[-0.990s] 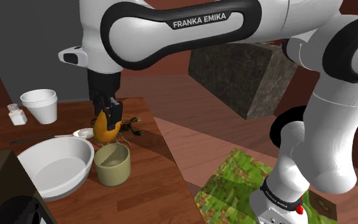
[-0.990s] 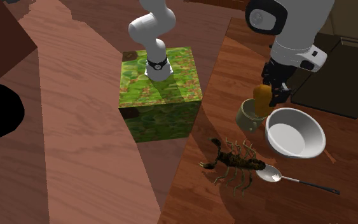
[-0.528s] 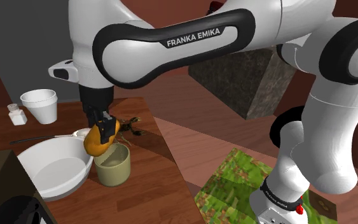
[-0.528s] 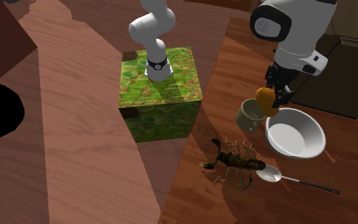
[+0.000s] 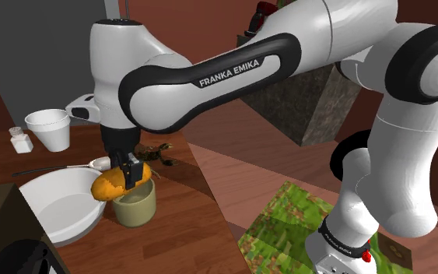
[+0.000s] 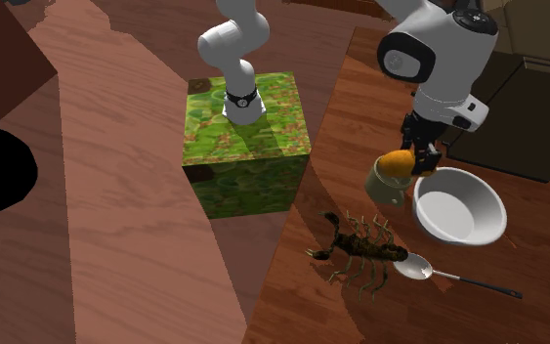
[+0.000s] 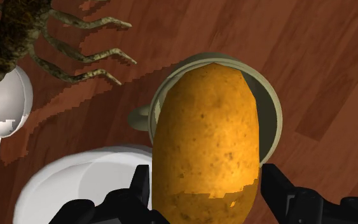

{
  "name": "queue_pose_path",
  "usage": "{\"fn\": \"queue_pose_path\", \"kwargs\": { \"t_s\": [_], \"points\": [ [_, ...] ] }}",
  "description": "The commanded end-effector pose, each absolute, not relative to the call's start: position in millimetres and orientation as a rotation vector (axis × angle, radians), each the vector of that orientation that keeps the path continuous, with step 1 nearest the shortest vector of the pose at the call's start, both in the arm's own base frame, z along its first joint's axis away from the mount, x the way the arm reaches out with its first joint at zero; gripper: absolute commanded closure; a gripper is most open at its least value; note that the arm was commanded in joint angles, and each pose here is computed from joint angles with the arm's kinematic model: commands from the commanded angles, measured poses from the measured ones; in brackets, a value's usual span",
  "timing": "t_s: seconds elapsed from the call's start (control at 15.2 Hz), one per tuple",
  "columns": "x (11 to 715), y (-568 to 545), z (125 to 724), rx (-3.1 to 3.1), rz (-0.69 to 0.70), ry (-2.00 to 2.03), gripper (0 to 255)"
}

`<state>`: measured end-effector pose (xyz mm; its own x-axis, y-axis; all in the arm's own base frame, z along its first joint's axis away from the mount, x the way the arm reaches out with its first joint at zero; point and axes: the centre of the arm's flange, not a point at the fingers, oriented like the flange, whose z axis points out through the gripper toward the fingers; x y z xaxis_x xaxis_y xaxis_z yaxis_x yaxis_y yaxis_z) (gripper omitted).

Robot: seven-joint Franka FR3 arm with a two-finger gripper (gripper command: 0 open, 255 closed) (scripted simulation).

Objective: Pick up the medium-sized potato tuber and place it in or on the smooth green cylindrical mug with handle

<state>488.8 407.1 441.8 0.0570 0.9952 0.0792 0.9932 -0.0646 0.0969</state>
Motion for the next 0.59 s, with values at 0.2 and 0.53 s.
{"fn": "queue_pose_path", "kwargs": {
  "t_s": [0.2,0.53],
  "points": [
    [489.7,405.8,432.5,2.272,0.194,2.138,255],
    [490.6,405.9,432.7,2.272,0.194,2.138,0]
  ]
}}
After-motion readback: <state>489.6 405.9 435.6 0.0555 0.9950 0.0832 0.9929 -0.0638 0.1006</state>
